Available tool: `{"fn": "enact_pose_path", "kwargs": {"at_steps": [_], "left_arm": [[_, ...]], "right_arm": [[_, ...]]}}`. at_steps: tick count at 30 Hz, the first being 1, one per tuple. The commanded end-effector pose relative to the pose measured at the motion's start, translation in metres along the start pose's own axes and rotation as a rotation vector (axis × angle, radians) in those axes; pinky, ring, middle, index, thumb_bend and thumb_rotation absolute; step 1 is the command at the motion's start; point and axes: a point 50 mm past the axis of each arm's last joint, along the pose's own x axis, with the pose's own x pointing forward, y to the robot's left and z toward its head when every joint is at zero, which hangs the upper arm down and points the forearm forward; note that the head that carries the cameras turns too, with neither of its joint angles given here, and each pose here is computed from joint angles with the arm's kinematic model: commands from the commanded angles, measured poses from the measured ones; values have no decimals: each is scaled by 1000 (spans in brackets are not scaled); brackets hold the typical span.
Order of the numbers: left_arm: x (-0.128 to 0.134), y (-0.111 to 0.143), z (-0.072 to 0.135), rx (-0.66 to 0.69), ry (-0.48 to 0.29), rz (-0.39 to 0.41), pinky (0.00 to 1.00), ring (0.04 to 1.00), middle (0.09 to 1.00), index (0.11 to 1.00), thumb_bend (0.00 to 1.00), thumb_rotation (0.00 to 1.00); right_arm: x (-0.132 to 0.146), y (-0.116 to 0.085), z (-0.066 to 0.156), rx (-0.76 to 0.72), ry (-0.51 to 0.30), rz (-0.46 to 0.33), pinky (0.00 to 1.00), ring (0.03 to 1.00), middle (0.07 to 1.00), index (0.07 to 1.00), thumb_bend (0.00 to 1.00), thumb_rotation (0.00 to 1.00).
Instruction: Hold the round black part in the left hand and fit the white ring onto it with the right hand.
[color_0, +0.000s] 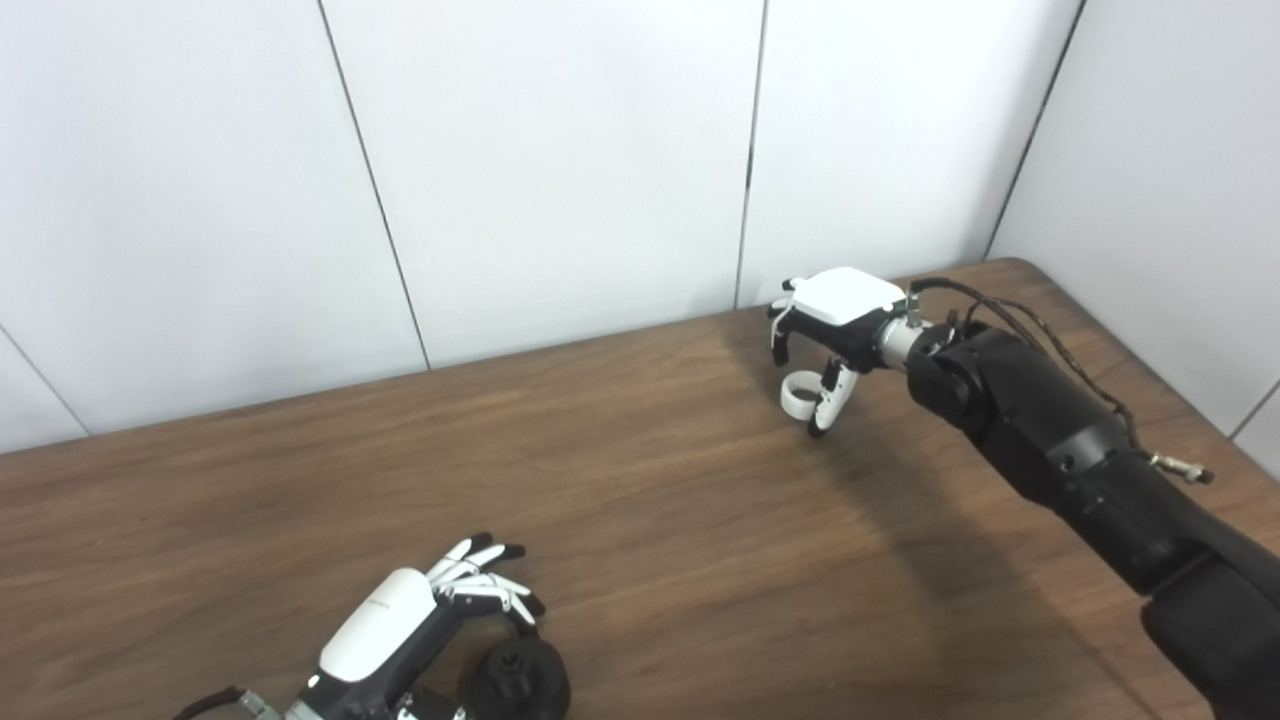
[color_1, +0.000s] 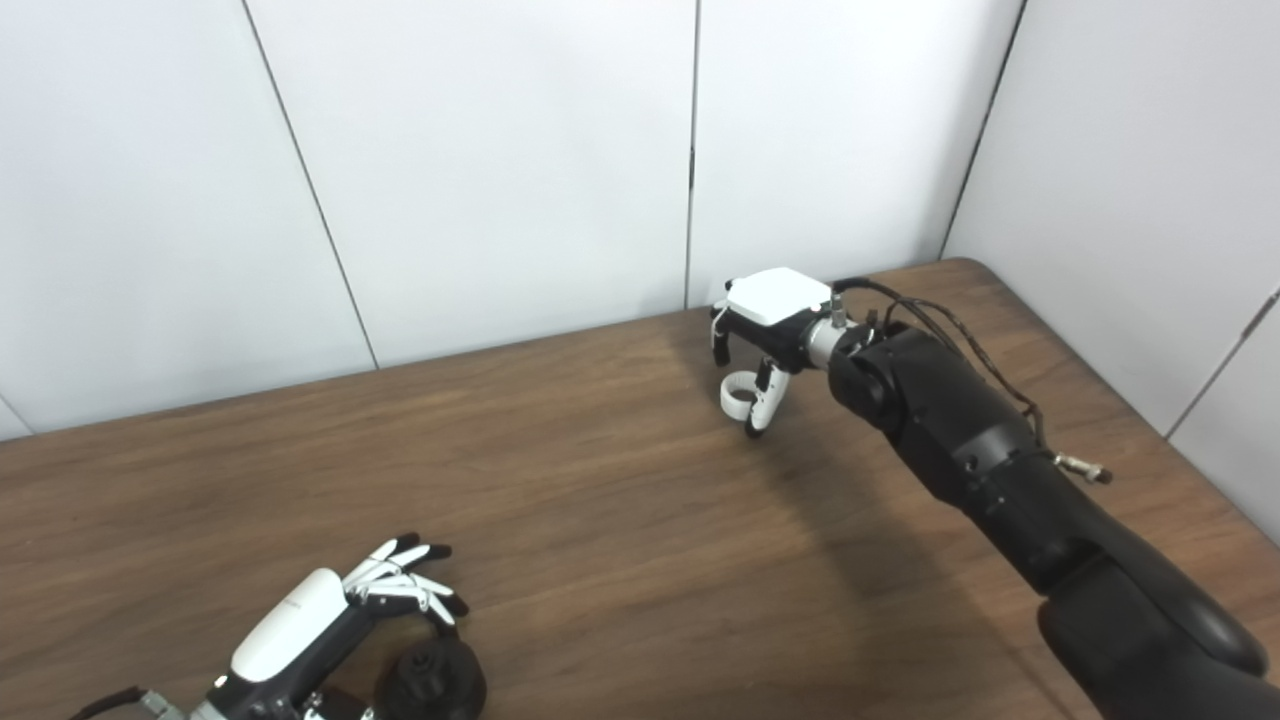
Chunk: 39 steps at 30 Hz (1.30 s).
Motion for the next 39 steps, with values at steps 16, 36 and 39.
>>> {"fn": "enact_pose_path", "kwargs": {"at_steps": [16, 36, 39], "left_arm": [[-2, 18, -1, 24, -13, 35, 1000, 924, 701, 482, 523, 56], [-4, 20, 1, 27, -18, 42, 1000, 922, 700, 482, 523, 58], [-4, 19, 1, 27, -18, 40, 1000, 922, 698, 482, 523, 58]], "right_arm": [[-9, -32, -19, -27, 28, -58, 1000, 1000, 901, 627, 1000, 249], [-12, -20, -16, -8, 39, 21, 1000, 1000, 894, 626, 1000, 253], [-11, -20, -14, -3, 39, 22, 1000, 1000, 896, 629, 1000, 250]]}}
